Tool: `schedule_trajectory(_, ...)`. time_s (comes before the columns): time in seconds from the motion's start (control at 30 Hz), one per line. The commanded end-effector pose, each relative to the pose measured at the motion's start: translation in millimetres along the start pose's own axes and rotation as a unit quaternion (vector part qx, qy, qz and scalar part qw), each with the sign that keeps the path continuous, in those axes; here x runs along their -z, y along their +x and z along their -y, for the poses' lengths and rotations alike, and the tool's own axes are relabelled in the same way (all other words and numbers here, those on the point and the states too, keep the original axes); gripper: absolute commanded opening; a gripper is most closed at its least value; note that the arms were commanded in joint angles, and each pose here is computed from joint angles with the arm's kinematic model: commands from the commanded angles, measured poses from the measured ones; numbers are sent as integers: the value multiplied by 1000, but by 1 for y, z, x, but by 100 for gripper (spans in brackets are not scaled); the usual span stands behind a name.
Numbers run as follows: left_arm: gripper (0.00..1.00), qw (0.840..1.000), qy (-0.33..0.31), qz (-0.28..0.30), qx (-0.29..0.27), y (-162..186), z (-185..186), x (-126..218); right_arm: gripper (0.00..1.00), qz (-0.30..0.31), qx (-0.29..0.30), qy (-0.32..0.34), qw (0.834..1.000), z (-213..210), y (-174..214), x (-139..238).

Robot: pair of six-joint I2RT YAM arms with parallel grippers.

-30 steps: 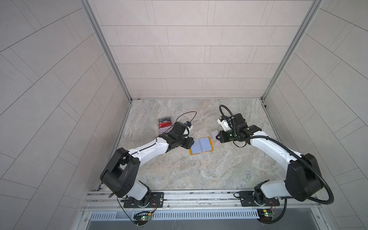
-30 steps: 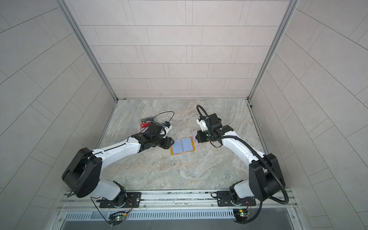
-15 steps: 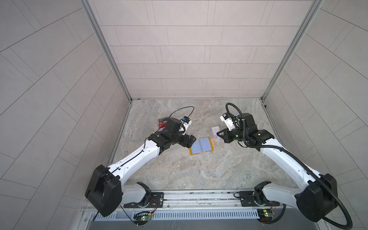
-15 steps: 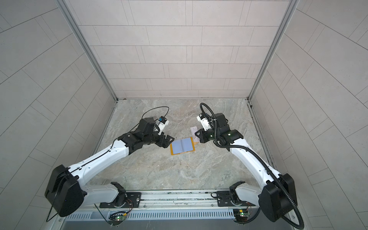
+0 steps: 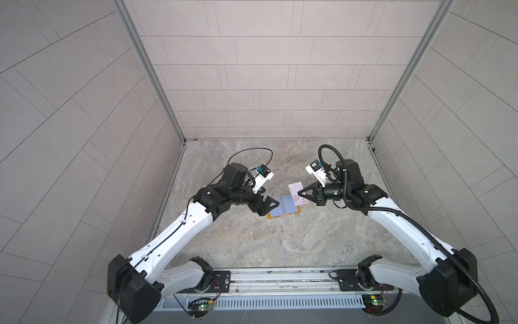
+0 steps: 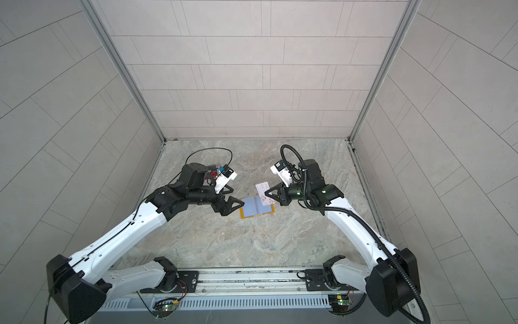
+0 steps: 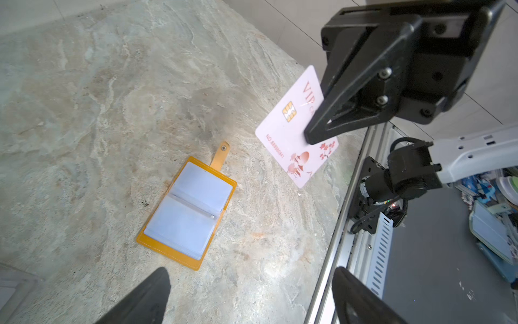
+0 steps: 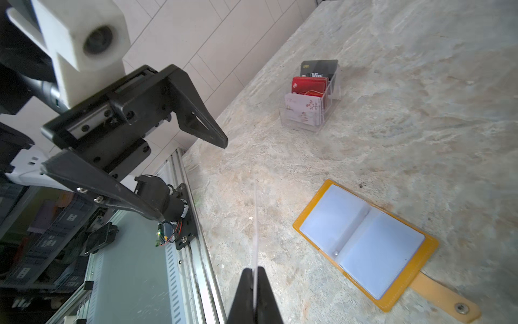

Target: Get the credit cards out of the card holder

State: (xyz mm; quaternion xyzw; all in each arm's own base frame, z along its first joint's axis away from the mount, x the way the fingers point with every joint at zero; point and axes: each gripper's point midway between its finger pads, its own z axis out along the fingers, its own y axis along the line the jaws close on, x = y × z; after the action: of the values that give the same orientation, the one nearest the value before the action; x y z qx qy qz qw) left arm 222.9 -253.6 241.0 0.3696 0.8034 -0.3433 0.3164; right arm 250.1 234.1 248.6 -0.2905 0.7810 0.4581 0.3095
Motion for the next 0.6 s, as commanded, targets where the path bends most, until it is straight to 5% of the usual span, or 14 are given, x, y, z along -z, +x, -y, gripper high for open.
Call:
schedule_trajectory(0.0,94,998,53,7,-24,-7,25,15,0,11,50,-68,996,-29,-9,3)
schedule_trajectory(0.57,75,990,138,-30,-28,-12,50,16,0,-14,84,-153,984,-64,-6,-11)
